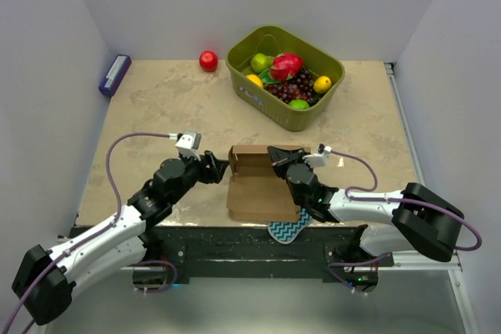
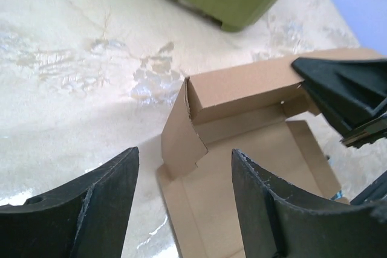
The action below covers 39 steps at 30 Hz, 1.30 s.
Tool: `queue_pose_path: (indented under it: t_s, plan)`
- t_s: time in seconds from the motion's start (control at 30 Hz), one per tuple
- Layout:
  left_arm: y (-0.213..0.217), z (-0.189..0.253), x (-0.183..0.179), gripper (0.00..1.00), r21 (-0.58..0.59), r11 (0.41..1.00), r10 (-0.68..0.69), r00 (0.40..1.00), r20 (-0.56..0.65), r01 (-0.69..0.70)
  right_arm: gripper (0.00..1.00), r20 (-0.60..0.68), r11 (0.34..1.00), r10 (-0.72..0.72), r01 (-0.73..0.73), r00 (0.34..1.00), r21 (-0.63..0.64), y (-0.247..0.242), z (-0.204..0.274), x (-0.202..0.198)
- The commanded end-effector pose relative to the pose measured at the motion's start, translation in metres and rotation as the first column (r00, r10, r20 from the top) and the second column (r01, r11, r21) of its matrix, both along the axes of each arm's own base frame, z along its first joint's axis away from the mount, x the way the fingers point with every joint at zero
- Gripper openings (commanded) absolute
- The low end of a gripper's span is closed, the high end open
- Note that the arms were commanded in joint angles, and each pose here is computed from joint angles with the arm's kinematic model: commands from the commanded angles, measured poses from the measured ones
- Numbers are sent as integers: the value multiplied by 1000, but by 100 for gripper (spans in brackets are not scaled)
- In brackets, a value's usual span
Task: Fold the paper box
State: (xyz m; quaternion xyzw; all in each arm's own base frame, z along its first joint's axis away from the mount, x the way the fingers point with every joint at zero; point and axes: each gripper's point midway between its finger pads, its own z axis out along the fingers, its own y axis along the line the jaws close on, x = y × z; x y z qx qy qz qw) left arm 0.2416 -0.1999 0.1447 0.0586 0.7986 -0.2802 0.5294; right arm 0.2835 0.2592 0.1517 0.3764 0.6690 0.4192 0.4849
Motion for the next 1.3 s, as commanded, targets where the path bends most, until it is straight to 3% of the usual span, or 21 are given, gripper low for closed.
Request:
queue_pose_path:
  t_s: [0.0,0.1,0.37,0.5,0.9,1.27]
  plan:
    - [8,4,5,67,-25,999,25,1000,19,-24,0,-31,989,-16,12,999,-147,-14,-25,-5]
    - [15,-14,12,66,20,997,73,997,-36,-73,0,-34,989,-17,12,999,-148,-15,-27,-5]
    - [29,-19,29,61,44,981,190,982,-2,-190,0,-32,989,-18,13,999,-147,-15,-26,-5]
    - [18,-35,33,59,86,987,141,990,-29,-138,0,-35,988,-15,10,999,-152,-14,-27,-5]
    - [-15,-33,30,57,23,999,-41,997,68,39,0,-35,988,-6,1,999,-156,-11,-27,-4]
    - [-25,-39,31,56,31,995,-97,990,103,95,0,-36,987,-6,0,999,-162,-11,-27,-4]
